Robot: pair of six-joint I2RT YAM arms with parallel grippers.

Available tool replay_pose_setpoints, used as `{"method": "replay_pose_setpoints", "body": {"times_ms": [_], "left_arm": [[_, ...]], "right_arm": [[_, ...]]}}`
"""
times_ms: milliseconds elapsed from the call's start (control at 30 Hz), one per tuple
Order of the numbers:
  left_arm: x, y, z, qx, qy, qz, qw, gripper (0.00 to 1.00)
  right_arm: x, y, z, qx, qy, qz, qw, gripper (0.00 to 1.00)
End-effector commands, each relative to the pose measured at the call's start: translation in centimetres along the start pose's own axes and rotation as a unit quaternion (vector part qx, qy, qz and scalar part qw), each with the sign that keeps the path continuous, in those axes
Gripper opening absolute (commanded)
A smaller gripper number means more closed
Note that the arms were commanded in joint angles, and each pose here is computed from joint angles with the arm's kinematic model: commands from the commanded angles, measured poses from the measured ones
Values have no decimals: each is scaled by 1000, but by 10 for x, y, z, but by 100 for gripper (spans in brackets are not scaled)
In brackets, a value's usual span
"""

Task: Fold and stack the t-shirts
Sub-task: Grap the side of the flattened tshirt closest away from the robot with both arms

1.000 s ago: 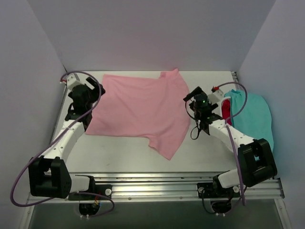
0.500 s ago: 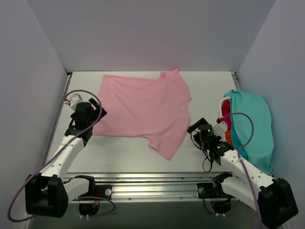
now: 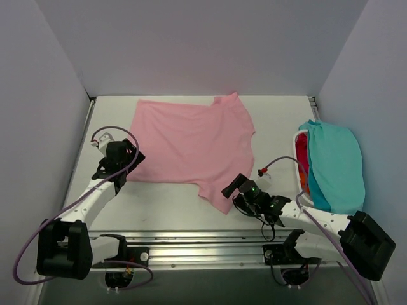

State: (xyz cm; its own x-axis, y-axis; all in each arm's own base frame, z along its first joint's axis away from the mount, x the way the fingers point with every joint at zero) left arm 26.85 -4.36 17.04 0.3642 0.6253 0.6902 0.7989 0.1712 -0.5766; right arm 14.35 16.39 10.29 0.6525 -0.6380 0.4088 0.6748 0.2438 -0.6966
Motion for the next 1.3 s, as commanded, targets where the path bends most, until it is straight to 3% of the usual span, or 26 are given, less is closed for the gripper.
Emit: {"method": "replay_pose_setpoints", "body": {"times_ms": [0,467,567,600,700,933,1000,1267], "left_arm": [[7,2,-8,-23,-15,-20,999,94],[3,6,-4,-19,-15,-22,999,94],[4,5,-3,-19,-13,-24,999,94],[4,4,-4,-21,-14,-23,999,94],[2,4,-3,-26,-14,-19,999,94],[-1,6,-2,-27,-8,-8,1000,94],[-7,4,3,1,-1,23,1000,94],[-27,-3,-3,-15,6,108,994,94]], "right_arm": [[-13,0,2,12,27,0,1000,96],[-36,8,4,-1,-2,20,1000,91],[-36,7,3,-3,-3,19,1000,73],[-35,6,3,-2,-5,18,1000,48],[-33,1,0,-3,-4,13,1000,2],[-20,-14,-6,6,1,-23,1000,0],[-14,-21,-6,2,-2,-38,999,0],[-1,-25,-10,-17,-26,-90,995,0]]}}
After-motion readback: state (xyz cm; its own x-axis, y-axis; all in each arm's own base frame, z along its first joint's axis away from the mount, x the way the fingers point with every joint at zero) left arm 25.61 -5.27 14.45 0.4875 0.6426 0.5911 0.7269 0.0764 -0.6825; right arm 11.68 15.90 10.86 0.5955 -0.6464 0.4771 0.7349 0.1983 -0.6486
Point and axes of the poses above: each gripper's point midway between its finger pads, its own y axis out along the fingers, its own z axis along the line the jaws close on, x = y × z, the point moved 10 cm from there along -y, back along the fingers
